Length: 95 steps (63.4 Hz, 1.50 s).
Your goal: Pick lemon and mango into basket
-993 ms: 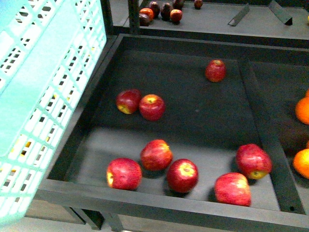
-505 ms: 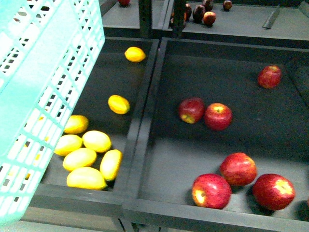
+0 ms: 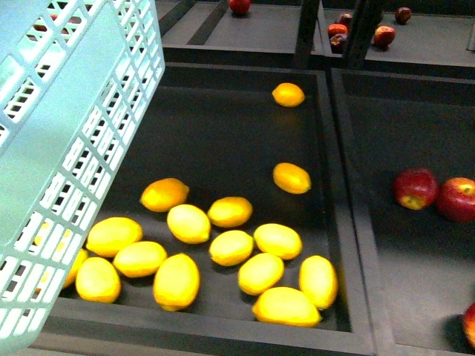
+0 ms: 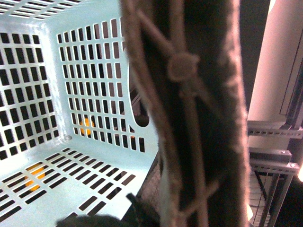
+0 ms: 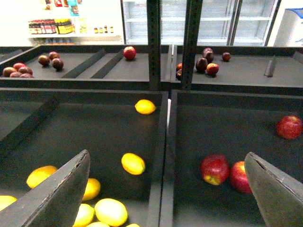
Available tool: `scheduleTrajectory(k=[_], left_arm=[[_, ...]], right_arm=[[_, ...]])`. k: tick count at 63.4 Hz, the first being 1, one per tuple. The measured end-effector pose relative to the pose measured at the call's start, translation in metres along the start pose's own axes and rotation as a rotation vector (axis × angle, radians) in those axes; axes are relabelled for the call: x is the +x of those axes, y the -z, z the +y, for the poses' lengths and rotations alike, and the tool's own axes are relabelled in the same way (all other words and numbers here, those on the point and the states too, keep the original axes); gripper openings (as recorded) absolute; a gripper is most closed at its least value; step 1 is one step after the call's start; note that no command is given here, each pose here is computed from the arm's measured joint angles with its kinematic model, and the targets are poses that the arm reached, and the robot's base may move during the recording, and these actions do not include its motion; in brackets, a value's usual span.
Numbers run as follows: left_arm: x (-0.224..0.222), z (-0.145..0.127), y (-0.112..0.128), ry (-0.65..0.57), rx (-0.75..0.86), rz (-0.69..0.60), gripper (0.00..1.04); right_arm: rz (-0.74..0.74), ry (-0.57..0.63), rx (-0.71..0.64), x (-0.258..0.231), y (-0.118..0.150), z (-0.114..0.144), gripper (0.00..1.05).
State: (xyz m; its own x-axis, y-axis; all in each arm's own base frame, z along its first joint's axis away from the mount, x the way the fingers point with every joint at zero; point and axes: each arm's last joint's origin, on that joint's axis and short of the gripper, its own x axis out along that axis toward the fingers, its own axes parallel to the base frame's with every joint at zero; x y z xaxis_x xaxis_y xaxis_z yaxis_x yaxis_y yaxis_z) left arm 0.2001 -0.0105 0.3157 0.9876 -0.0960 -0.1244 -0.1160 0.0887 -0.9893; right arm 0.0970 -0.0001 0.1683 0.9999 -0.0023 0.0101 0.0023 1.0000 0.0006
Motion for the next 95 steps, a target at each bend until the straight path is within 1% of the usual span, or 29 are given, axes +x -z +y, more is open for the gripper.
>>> scheduleTrajectory(k=[54, 60, 65, 67, 68, 70, 73, 74, 77, 84, 89, 95], left_arm=[[0.000, 0.000, 0.000, -0.001, 0.003, -0.001, 0.05], [0.001, 0.001, -0.002, -0.007, 0.002, -0.032, 0.05], [0.000, 0.000, -0.002, -0.004, 0.024, -0.033, 0.05], [0.001, 0.000, -0.002, -0.056, 0.062, -0.015, 0.05], [0.003, 0.000, -0.001, -0.111, 0.097, 0.005, 0.05], [0.006, -0.002, 0.001, -0.181, 0.148, 0.039, 0.05], [0.013, -0.004, 0.004, -0.246, 0.245, 0.089, 0.05], [0.017, -0.004, 0.006, -0.260, 0.302, 0.114, 0.05], [0.031, -0.003, 0.012, -0.278, 0.404, 0.163, 0.05], [0.060, 0.001, 0.027, -0.309, 0.550, 0.231, 0.05], [0.076, -0.001, 0.040, -0.305, 0.601, 0.285, 0.05], [0.092, -0.007, 0.066, -0.258, 0.651, 0.422, 0.05]], right_arm=[[0.000, -0.007, 0.000, 0.000, 0.000, 0.000, 0.96], [0.000, -0.006, 0.000, 0.000, 0.000, 0.000, 0.96], [0.000, -0.006, 0.000, 0.000, 0.000, 0.000, 0.96], [0.000, -0.005, 0.000, 0.000, 0.000, 0.000, 0.96], [0.000, -0.005, 0.000, 0.000, 0.000, 0.000, 0.96], [0.000, -0.005, 0.000, 0.000, 0.000, 0.000, 0.96], [0.000, -0.005, 0.000, 0.000, 0.000, 0.000, 0.96], [0.000, -0.005, 0.000, 0.000, 0.000, 0.000, 0.96], [0.000, -0.005, 0.000, 0.000, 0.000, 0.000, 0.96], [0.000, -0.004, 0.000, 0.000, 0.000, 0.000, 0.96], [0.000, -0.001, 0.000, 0.000, 0.000, 0.000, 0.96], [0.000, -0.002, 0.000, 0.000, 0.000, 0.000, 0.96]])
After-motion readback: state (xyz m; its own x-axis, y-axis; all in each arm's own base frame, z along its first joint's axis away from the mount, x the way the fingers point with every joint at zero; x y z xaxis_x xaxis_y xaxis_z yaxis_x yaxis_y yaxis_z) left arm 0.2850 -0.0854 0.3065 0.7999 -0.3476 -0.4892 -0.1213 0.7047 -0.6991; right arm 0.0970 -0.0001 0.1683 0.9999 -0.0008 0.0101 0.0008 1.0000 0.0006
